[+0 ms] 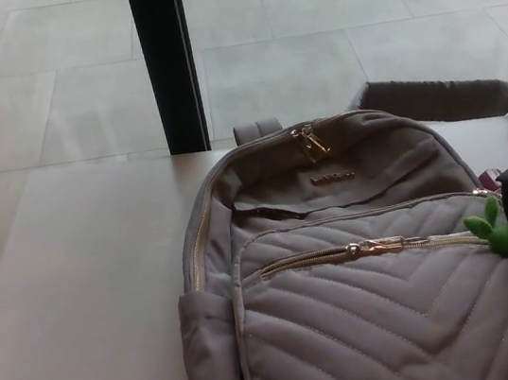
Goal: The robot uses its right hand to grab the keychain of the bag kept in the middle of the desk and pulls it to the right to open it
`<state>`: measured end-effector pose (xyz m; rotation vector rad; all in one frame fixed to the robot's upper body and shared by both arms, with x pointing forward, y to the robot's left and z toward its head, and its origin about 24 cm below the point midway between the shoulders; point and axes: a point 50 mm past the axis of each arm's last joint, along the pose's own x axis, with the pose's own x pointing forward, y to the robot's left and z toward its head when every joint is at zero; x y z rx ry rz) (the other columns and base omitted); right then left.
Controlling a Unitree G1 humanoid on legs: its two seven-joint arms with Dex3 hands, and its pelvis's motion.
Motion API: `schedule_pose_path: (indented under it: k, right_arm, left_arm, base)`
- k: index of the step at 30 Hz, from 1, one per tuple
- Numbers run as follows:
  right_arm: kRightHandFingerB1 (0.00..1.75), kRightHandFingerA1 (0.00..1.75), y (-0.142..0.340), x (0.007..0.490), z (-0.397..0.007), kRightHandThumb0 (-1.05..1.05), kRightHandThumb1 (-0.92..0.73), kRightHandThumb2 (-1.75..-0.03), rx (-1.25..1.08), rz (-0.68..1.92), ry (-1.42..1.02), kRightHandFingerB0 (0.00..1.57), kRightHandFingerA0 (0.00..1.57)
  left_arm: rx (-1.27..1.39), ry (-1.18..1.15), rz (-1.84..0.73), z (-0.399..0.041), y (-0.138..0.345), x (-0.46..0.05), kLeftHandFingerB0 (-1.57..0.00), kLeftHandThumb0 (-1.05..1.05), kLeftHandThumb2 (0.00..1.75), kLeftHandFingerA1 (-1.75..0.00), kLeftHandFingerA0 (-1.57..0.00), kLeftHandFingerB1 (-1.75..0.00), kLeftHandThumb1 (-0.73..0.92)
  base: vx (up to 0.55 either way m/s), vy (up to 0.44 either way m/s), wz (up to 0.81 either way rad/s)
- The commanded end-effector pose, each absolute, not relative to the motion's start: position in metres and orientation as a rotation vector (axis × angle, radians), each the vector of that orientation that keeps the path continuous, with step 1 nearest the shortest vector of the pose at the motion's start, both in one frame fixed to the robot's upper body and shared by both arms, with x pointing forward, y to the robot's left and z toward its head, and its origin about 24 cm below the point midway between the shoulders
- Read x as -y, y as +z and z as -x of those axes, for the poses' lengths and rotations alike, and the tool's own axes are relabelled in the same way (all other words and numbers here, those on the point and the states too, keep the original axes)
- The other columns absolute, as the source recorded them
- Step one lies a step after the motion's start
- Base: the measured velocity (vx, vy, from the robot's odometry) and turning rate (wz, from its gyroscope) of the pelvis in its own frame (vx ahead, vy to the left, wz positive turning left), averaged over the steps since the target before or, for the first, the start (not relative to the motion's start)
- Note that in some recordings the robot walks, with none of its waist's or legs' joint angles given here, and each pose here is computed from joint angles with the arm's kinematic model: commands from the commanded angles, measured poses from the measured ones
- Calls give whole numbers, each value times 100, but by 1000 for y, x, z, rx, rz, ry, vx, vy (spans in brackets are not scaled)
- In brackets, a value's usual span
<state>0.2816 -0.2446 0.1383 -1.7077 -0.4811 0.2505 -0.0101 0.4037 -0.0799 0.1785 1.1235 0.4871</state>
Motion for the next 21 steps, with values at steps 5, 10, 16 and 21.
schedule_pose_path:
  k: [5,10,16,21]
  right_arm:
    - [163,175,155,265,-283,-24,-41,-114,447,1711,132,66,92]
    - [152,175,169,275,-286,-24,-42,-110,434,1683,53,77,92]
    - [140,175,177,291,-284,-23,-39,-107,394,1754,2,77,94]
    - [152,175,173,304,-279,-22,-36,-115,365,1754,-20,75,93]
  left_arm:
    - [-1107,492,-160,14,-79,-404,-34,-88,80,-51,-45,-38,92]
    - [-1107,485,-164,15,-78,-404,-29,-86,118,-60,-38,-50,82]
    - [-1117,502,-159,17,-79,-403,-31,-83,119,-60,-42,-50,81]
    - [-1116,500,-154,16,-80,-402,-35,-91,82,-54,-48,-40,92]
  base:
    - [0,0,0]
    - [0,0,0]
    - [0,0,0]
    - [0,0,0]
